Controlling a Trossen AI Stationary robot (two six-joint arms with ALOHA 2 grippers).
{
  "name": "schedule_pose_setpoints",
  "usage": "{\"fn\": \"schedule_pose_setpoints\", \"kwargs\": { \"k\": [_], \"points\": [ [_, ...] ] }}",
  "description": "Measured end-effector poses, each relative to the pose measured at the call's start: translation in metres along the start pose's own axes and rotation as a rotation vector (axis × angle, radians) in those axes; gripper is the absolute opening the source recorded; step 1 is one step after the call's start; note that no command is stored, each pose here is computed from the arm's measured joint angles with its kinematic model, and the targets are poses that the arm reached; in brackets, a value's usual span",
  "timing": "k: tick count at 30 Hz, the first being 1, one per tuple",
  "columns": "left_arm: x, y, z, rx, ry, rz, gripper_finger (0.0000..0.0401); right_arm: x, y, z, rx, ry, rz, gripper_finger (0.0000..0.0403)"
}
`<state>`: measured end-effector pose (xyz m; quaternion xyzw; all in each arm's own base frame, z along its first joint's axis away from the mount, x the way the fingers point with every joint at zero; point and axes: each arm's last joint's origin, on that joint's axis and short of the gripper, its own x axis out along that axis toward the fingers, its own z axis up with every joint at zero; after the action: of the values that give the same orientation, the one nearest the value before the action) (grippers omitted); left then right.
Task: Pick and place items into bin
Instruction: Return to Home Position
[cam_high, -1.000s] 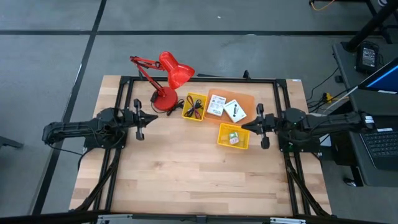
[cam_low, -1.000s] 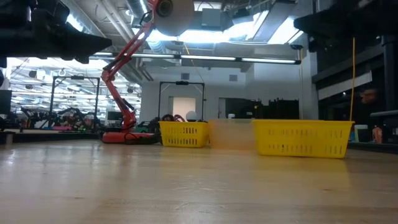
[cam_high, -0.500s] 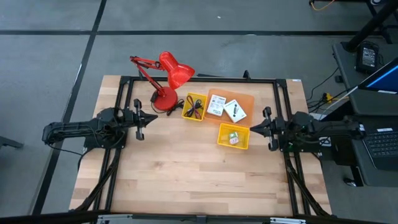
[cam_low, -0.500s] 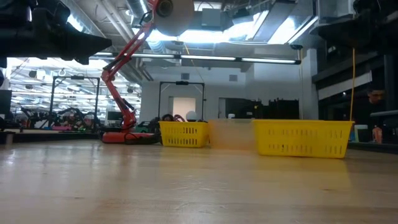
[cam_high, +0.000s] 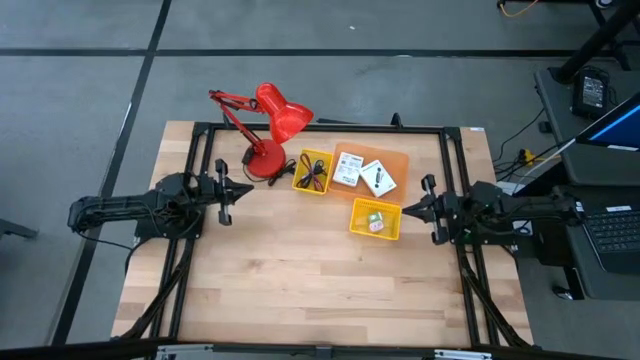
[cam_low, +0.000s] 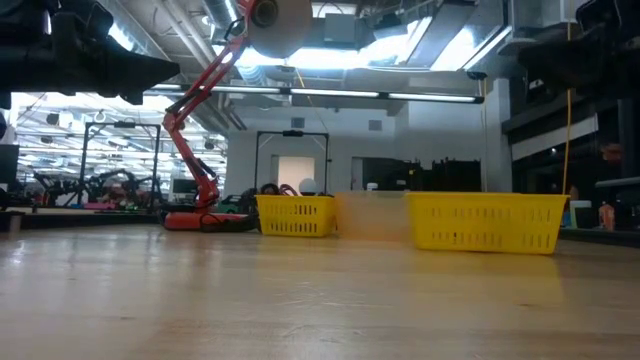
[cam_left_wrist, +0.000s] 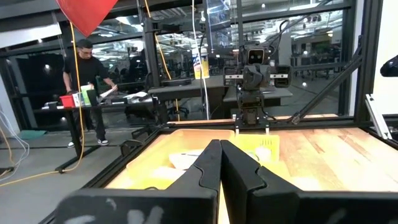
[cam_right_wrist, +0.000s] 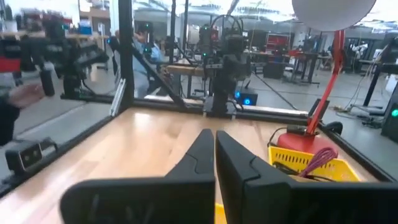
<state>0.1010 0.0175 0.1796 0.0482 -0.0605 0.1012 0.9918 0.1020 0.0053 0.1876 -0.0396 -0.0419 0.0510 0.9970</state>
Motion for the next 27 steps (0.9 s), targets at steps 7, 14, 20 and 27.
{"fn": "schedule_pose_setpoints", "kwargs": {
  "k": [7,14,20,27],
  "points": [
    [0.000,0.000,0.000,0.002,0.000,0.000,0.0002,0.001,0.000,-0.007,0.024,-0.011,-0.001,0.0000],
    [0.000,0.000,0.000,0.002,0.000,0.000,0.0002,0.001,0.001,-0.013,0.021,-0.002,-0.001,0.0000],
    [0.000,0.000,0.000,0.002,0.000,0.000,0.0002,0.001,0.001,-0.014,0.037,0.006,-0.001,0.0000],
    [0.000,0.000,0.000,0.003,0.000,0.000,0.0002,0.001,0.001,-0.014,0.179,0.006,-0.002,0.0000]
  ]
}}
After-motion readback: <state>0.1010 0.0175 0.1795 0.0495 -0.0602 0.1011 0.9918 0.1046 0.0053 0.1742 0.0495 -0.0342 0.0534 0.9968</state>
